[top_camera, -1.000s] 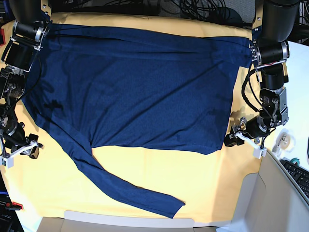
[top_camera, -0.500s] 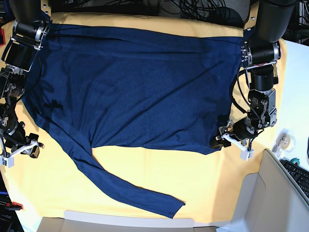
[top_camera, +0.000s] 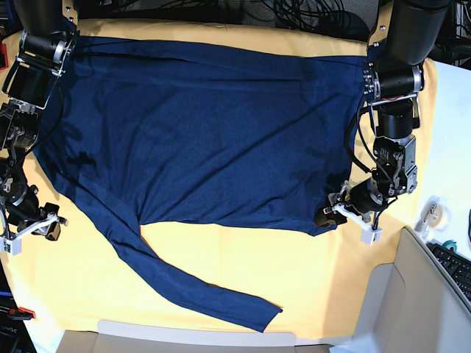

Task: Fold the T-shirt properly
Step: 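Grasp the shirt's side edges with both grippers at mid-body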

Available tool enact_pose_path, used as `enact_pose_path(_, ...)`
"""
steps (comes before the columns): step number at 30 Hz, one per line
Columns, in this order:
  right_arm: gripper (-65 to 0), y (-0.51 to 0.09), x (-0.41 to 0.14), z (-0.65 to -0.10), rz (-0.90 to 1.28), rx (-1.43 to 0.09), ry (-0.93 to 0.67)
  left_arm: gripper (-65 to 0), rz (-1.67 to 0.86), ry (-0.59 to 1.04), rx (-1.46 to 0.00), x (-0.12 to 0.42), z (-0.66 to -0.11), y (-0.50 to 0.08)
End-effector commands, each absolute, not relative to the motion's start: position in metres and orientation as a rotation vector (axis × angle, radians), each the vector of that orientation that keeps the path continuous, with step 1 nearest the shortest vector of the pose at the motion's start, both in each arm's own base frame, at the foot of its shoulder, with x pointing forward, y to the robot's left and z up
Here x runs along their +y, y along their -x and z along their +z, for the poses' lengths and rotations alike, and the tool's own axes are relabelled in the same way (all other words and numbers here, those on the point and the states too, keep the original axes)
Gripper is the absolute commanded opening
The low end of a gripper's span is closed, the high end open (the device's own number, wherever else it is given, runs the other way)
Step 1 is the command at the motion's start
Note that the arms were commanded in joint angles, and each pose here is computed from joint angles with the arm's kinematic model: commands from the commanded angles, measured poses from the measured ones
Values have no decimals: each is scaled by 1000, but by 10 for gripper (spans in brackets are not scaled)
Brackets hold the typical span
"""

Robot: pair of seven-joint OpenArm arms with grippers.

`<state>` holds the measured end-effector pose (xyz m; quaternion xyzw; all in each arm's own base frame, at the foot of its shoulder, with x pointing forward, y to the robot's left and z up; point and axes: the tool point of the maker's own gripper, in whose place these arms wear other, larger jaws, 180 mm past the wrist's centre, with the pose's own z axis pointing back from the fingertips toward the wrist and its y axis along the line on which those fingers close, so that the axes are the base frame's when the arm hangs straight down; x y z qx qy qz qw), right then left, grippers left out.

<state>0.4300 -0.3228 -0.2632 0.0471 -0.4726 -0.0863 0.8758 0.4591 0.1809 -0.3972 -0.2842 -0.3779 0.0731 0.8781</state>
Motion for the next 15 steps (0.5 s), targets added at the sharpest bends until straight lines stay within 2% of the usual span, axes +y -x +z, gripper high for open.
enact_pose_path(1,-404,-438,-329,-238,-173,-1056,-88,-408,138,598,-850,185,-374,-476)
enact_pose_path(6,-404,-439,-322,-242,-176,-1053,-108,-644,138,598,-850,185,-374,-476)
enact_pose_path(15,-402,-447,-329,-238,-196,-1058,-110,-650,136,598,-849,185,-374,-476)
